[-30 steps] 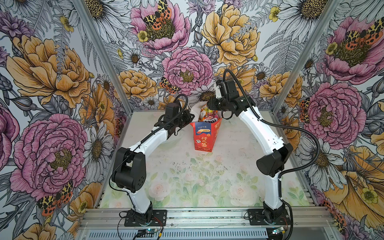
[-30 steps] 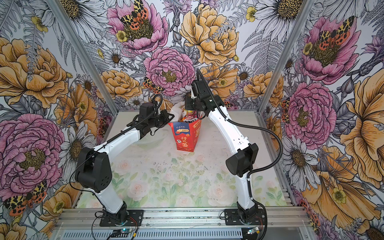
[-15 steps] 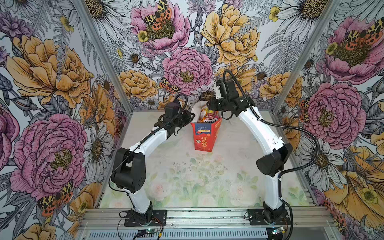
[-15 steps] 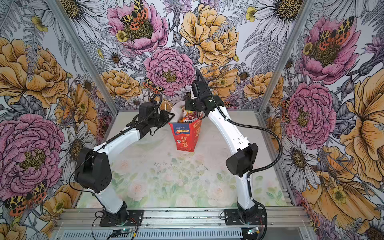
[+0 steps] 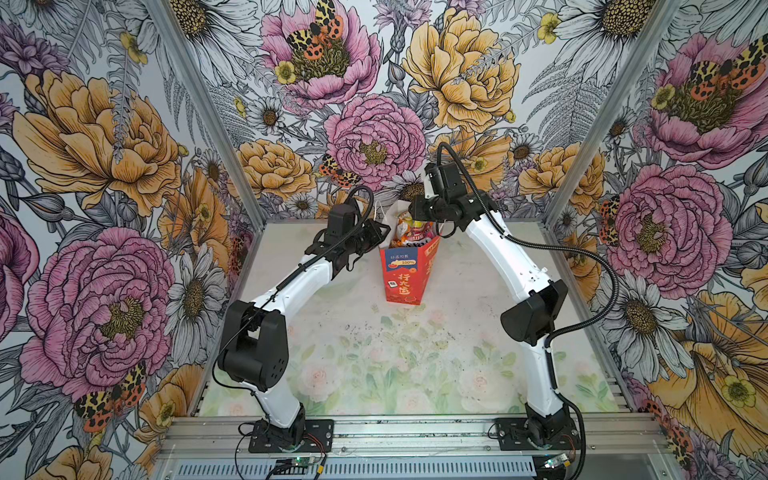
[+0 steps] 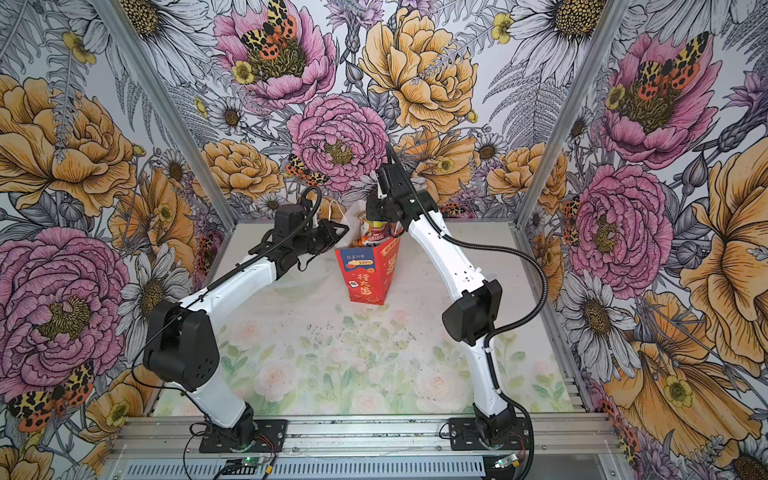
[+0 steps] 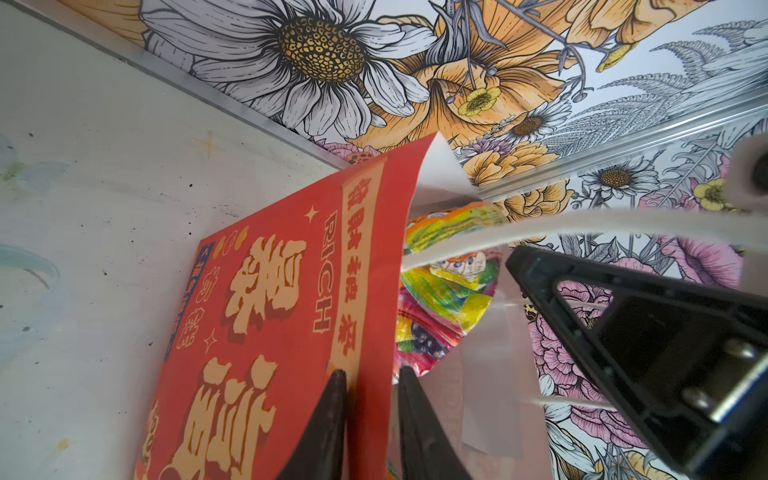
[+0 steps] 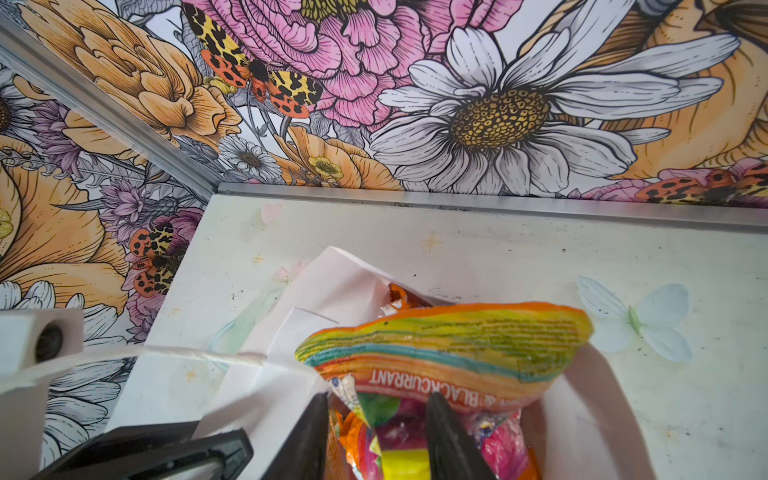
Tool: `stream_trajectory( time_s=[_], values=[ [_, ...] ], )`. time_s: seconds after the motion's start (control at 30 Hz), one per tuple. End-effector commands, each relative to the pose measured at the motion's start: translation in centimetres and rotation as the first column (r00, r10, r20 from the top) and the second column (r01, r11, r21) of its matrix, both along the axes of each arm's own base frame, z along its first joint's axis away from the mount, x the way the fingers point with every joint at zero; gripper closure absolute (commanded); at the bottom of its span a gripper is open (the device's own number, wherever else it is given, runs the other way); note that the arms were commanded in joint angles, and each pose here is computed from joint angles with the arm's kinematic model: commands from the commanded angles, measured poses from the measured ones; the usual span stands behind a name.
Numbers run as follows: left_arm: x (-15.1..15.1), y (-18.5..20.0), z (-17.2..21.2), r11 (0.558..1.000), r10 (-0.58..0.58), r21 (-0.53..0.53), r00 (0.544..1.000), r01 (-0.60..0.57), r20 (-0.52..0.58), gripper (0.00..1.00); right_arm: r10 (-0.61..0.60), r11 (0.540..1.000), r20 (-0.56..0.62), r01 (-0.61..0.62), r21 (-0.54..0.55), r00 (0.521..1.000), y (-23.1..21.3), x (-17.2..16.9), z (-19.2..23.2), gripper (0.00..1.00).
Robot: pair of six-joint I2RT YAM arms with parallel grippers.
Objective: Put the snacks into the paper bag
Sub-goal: 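Push the FOX'S bag deeper into the red bag, then open the right gripper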
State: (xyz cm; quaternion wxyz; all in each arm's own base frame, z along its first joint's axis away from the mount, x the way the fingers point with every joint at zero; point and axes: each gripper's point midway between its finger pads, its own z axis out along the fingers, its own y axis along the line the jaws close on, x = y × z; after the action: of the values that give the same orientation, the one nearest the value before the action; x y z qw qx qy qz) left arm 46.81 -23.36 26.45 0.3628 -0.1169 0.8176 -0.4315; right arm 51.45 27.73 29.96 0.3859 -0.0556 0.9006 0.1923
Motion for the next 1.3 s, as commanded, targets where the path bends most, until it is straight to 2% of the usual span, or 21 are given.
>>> stream_trajectory(
  time_s=[0.0, 0.37, 0.53, 0.8, 1.0, 1.27],
  values=[
    [-0.5, 0.2, 3.2, 0.999, -0.018, -0.032, 0.996, 0.021, 0.086, 0.76, -0.031, 1.000, 0.013, 0.031, -0.002, 0.999, -0.5, 1.3, -0.4, 0.69],
    [-0.2, -0.6, 2.8, 0.997, -0.046, -0.060, 0.995, 0.051, 0.083, 0.73, 0.006, 0.999, -0.092, -0.002, 0.040, 0.996, 1.0, 1.1, -4.0, 0.69],
    [-0.3, -0.6, 3.1, 0.996, -0.053, -0.060, 0.994, 0.059, 0.096, 0.67, 0.030, 0.998, -0.140, -0.023, 0.052, 0.990, 1.9, 0.7, -5.7, 0.70],
    [-0.3, -0.7, 2.8, 0.993, -0.068, -0.086, 0.993, 0.076, 0.098, 0.63, 0.054, 0.997, -0.167, -0.044, 0.062, 0.984, 2.5, 0.2, -6.5, 0.70],
    [-0.5, -0.7, 3.1, 0.992, -0.081, -0.089, 0.991, 0.091, 0.107, 0.61, 0.070, 0.995, -0.123, -0.061, 0.080, 0.990, 2.4, -0.2, -3.9, 0.69],
    [-0.9, -0.7, 2.9, 0.991, -0.093, -0.090, 0.990, 0.103, 0.104, 0.51, 0.107, 0.985, 0.011, -0.107, 0.133, 0.994, 1.9, -1.8, 3.3, 0.67]
  ],
)
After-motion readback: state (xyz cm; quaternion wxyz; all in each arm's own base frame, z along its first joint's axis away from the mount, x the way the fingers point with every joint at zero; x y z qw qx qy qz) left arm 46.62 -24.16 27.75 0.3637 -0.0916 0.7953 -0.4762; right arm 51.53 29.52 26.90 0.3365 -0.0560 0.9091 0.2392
